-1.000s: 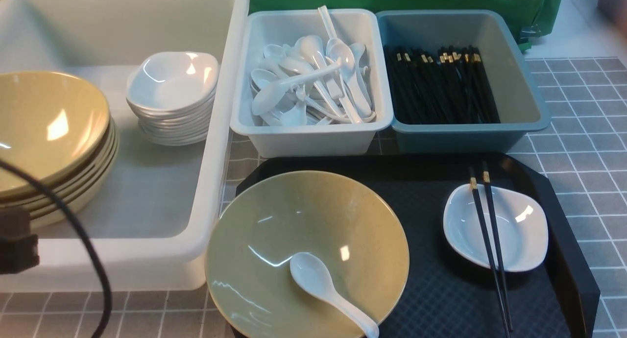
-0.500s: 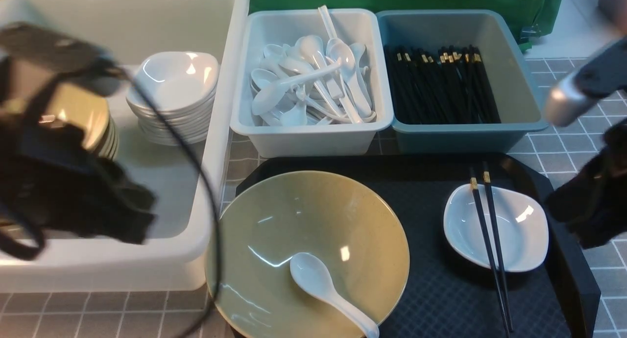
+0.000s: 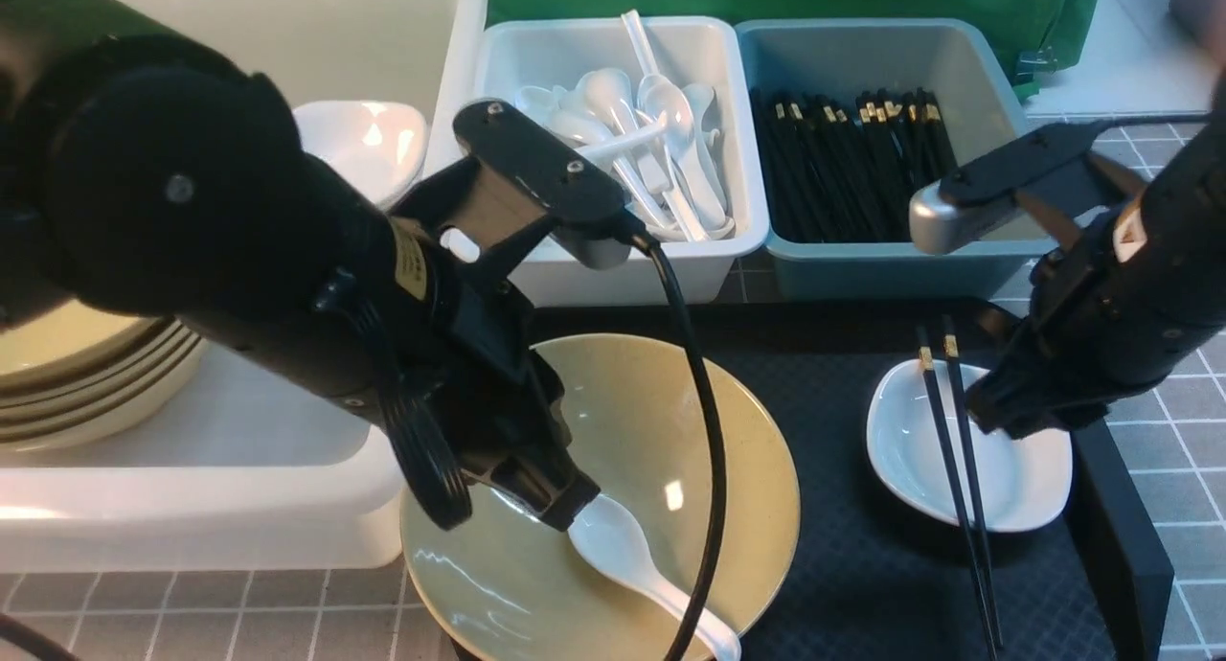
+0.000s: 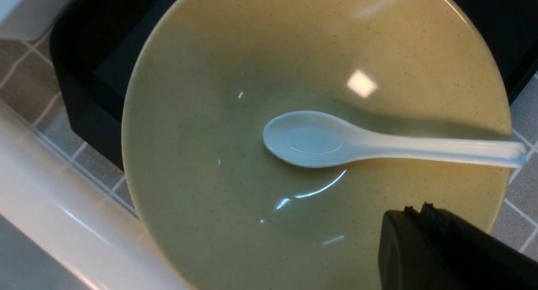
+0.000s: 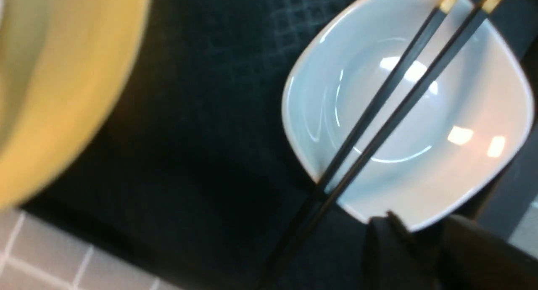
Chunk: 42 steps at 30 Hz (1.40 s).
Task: On grey table put chopsticks spoon bowls plates into blue grey white boxes.
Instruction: 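Move the grippers toward the tableware on the black tray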
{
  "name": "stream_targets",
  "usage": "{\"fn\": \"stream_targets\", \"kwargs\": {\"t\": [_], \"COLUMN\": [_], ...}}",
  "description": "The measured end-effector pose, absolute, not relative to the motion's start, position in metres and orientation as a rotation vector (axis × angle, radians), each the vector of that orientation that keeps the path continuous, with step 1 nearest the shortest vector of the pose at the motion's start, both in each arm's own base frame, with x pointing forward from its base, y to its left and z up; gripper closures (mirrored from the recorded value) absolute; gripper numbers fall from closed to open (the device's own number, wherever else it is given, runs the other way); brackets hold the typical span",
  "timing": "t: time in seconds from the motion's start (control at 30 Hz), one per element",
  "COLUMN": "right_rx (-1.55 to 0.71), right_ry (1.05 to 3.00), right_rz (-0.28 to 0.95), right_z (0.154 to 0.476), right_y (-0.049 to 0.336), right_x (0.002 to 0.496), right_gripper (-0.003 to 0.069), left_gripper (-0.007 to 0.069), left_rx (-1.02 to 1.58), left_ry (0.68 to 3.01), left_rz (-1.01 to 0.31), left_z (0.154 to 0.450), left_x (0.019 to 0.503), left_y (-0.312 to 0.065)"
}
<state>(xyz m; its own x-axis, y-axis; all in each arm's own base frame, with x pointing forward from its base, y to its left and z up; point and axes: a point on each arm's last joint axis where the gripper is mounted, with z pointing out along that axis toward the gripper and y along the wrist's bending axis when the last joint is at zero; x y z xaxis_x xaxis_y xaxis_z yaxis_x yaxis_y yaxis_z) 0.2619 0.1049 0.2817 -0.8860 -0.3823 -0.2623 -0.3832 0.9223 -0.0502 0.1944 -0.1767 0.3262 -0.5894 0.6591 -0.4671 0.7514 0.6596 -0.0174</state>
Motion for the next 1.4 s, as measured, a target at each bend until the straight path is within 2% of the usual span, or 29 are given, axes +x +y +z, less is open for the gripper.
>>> {"fn": "stream_targets", "kwargs": {"t": [0.07, 0.1, 0.17, 0.23, 0.47, 0.77, 0.87, 0.97, 1.0, 1.07, 1.13, 1.2, 1.27, 1.4], "right_rx": [-0.442, -0.433, -0.352, -0.29, -0.256, -0.255, -0.257, -0.258, -0.258, -0.258, -0.258, -0.263, -0.274, -0.351], "right_ry": [2.839, 2.841, 2.868, 2.905, 2.962, 3.003, 3.016, 3.028, 3.03, 3.029, 3.035, 3.037, 3.036, 3.026], "right_rz": [0.012, 0.012, 0.014, 0.024, 0.049, 0.044, 0.039, 0.036, 0.035, 0.035, 0.033, 0.032, 0.032, 0.028], "right_z": [0.269, 0.268, 0.256, 0.243, 0.212, 0.191, 0.186, 0.182, 0.181, 0.181, 0.183, 0.186, 0.19, 0.209], "right_y": [0.102, 0.102, 0.097, 0.094, 0.099, 0.105, 0.106, 0.106, 0.106, 0.106, 0.106, 0.106, 0.107, 0.109], "right_x": [0.275, 0.276, 0.286, 0.295, 0.314, 0.331, 0.331, 0.332, 0.332, 0.332, 0.333, 0.334, 0.336, 0.344], "right_gripper": [0.0289, 0.0281, 0.0203, 0.0164, 0.0146, 0.0154, 0.0175, 0.0233, 0.0298, 0.0342, 0.0483, 0.0559, 0.0587, 0.0586], "left_gripper": [0.0636, 0.0636, 0.0636, 0.0636, 0.0636, 0.0636, 0.0636, 0.0636, 0.0636, 0.0636, 0.0636, 0.0636, 0.0636, 0.0636], "left_rx": [1.104, 1.103, 1.101, 1.104, 1.101, 1.112, 1.118, 1.124, 1.127, 1.128, 1.128, 1.125, 1.117, 1.068], "left_ry": [2.45, 2.448, 2.439, 2.43, 2.408, 2.383, 2.39, 2.397, 2.403, 2.406, 2.407, 2.401, 2.393, 2.375], "left_rz": [-0.292, -0.293, -0.295, -0.295, -0.293, -0.276, -0.269, -0.258, -0.255, -0.254, -0.253, -0.255, -0.258, -0.278], "left_z": [0.326, 0.326, 0.326, 0.326, 0.327, 0.32, 0.316, 0.311, 0.308, 0.307, 0.306, 0.307, 0.307, 0.309], "left_x": [0.195, 0.196, 0.196, 0.197, 0.198, 0.2, 0.199, 0.199, 0.198, 0.198, 0.198, 0.198, 0.199, 0.201], "left_y": [-0.177, -0.177, -0.178, -0.178, -0.179, -0.179, -0.178, -0.177, -0.176, -0.176, -0.176, -0.176, -0.177, -0.179]}}
